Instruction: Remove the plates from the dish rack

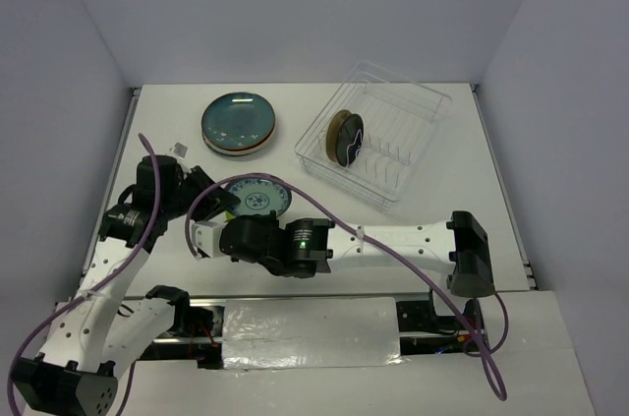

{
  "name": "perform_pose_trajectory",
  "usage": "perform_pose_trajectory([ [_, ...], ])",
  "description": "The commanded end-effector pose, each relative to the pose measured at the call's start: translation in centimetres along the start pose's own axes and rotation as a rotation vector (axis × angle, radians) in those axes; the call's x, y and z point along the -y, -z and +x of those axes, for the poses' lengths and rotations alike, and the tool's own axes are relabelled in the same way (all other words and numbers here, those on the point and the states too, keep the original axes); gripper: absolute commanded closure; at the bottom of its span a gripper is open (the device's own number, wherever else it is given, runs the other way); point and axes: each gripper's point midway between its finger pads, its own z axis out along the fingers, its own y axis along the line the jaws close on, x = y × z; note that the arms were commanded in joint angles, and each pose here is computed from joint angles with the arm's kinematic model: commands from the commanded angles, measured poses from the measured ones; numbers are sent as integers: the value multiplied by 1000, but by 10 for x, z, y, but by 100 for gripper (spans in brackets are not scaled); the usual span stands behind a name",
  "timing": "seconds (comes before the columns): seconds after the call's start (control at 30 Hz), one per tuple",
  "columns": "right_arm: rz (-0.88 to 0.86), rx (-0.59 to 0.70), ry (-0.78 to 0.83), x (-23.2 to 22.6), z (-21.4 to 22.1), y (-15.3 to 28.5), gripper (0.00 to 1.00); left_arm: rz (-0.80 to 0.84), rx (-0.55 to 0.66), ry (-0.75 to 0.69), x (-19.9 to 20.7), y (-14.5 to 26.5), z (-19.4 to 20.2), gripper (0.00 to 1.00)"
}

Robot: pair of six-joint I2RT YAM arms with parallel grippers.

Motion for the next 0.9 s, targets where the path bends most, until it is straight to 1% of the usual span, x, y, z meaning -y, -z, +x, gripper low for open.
perform_pose_trajectory([
  [0.0,119,75,-50,30,-26,7,96,52,-4,-28,8,-4,0,73],
  [0.03,102,92,-59,25,-27,6,87,31,14,-23,3,-6,-2,86],
  [0.07,94,97,-63,23,-26,5,72,13,32,-18,-1,-6,-5,100],
  [0.1,88,93,-69,18,-18,5,24,-14,47,-10,-8,-8,-6,100],
  [0.13,91,121,-110,16,-20,5,3,-17,74,-10,-10,-10,-10,100],
  [0.17,78,136,-130,13,-18,7,0,-39,124,-8,-16,-10,-17,100],
  [0.2,70,155,-187,12,-12,13,0,-68,141,3,-27,-15,-17,100],
  [0.23,60,169,-219,11,-9,16,0,-59,180,-1,-27,-18,-24,100],
  [0.27,22,173,-234,0,0,16,0,-80,218,1,-33,-21,-30,100],
  [0.3,25,198,-270,3,1,20,0,-100,228,6,-43,-27,-29,100],
  [0.33,37,233,-335,13,3,34,0,-79,258,-6,-40,-31,-36,100],
  [0.37,25,234,-348,7,12,37,0,-95,257,-4,-48,-37,-34,100],
  [0.4,28,256,-395,10,13,43,0,-88,263,-16,-48,-41,-35,100],
  [0.43,43,292,-436,21,16,58,0,-84,269,-21,-50,-45,-37,100],
  [0.53,55,303,-497,22,32,69,0,-66,286,-37,-51,-61,-42,100],
  [0.57,72,325,-525,31,35,80,0,-55,296,-41,-50,-67,-47,100],
  [0.63,92,336,-586,38,46,90,0,-67,286,-43,-57,-76,-45,95],
  [0.67,100,333,-610,39,52,91,0,-98,302,-38,-65,-83,-49,91],
  [0.77,145,317,-772,61,72,93,0,-146,266,-28,-82,-98,-43,85],
  [0.8,123,315,-848,61,76,93,0,-136,266,-27,-81,-102,-44,83],
  [0.87,167,285,-955,76,93,88,0,-150,248,-20,-89,-110,-41,77],
])
